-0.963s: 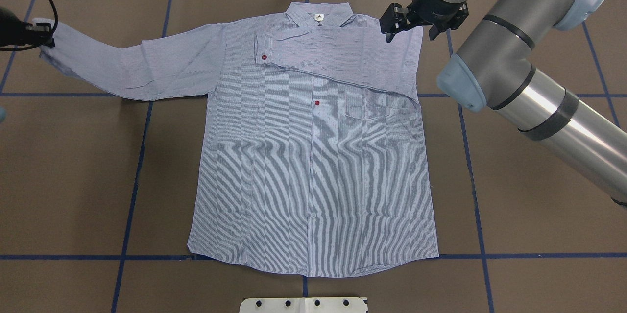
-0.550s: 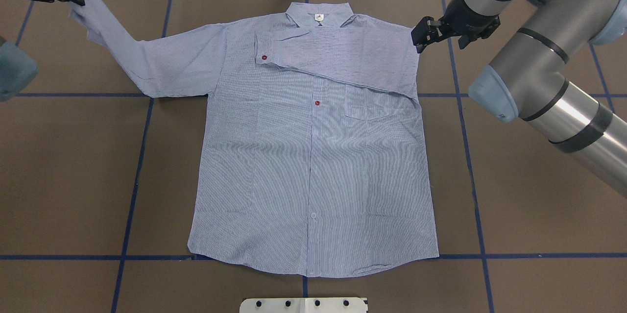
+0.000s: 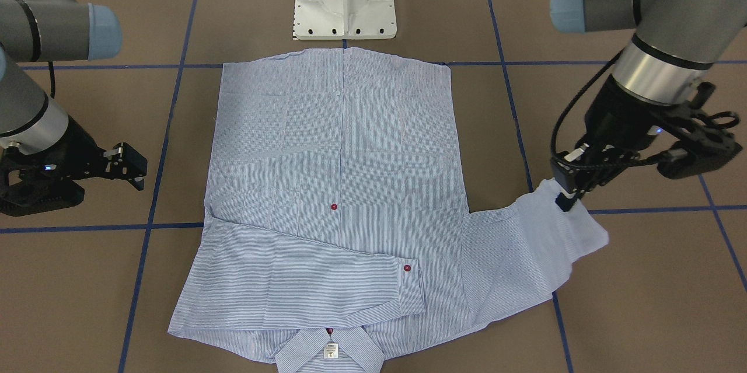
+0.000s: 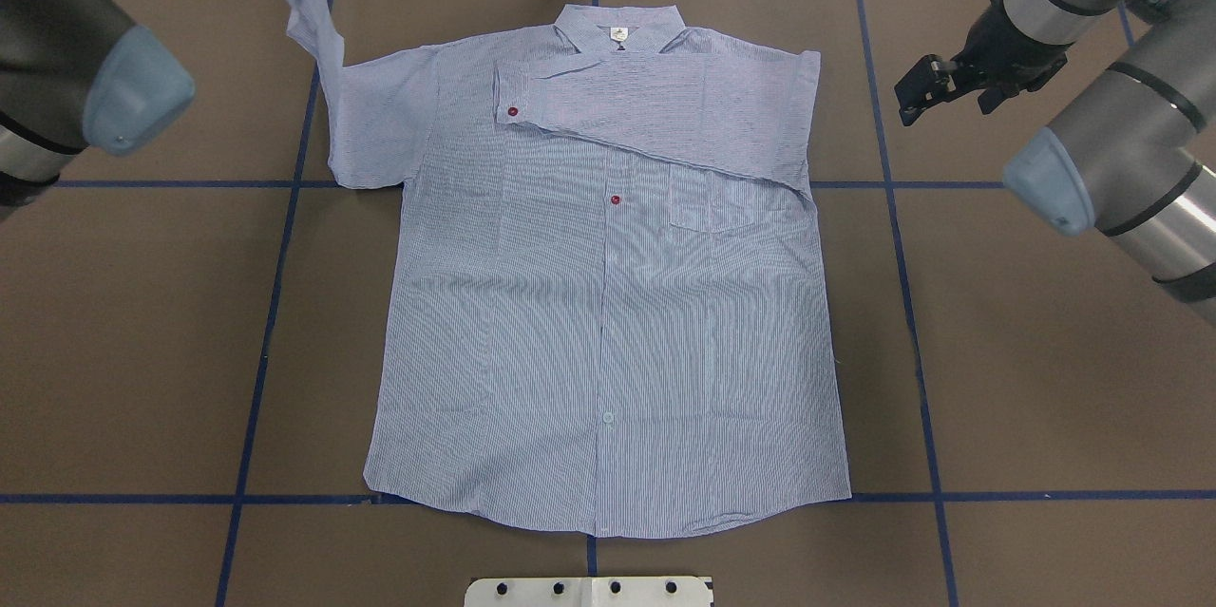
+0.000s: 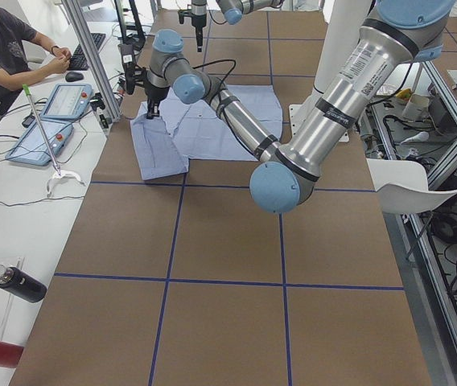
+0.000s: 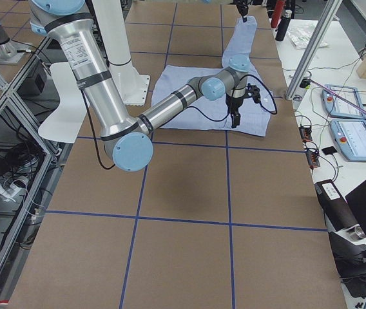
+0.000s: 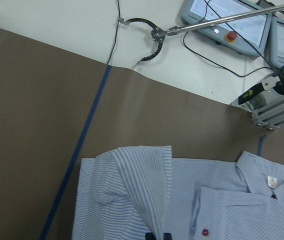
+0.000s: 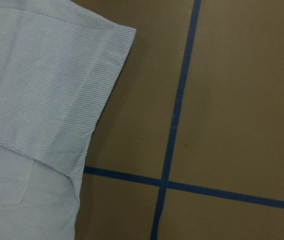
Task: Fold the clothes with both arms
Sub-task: 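Lift the sleeve with the left gripper and carry it over the shirt toward the collar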
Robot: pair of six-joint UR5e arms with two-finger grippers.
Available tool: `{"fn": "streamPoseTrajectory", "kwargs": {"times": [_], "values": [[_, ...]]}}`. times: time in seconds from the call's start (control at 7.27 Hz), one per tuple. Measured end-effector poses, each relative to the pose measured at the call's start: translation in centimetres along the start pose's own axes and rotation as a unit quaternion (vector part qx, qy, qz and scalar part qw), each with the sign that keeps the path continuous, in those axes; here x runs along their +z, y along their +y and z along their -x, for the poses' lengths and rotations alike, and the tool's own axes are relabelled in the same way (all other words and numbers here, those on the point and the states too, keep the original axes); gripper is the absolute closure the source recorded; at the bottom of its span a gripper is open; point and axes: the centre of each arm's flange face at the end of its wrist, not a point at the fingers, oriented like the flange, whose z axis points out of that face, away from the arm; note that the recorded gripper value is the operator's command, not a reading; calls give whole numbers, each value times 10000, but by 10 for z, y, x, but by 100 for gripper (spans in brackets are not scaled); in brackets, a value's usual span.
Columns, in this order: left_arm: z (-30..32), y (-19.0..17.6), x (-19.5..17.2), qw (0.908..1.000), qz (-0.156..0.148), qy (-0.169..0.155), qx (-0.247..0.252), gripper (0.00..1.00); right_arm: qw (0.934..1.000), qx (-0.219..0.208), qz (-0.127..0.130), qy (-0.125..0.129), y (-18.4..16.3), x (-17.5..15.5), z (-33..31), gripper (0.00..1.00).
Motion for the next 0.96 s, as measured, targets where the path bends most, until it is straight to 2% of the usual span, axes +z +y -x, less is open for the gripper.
{"fn": "streamPoseTrajectory", "kwargs": {"times": [0.41, 0.96], "values": [[-76, 47, -9, 9955, 526, 449, -653, 100, 10000, -67, 56, 18, 4, 1, -25, 0], [-109, 65, 22, 9866, 787, 654, -1269, 100, 9999, -58, 75, 39, 3, 3, -28, 0]]}}
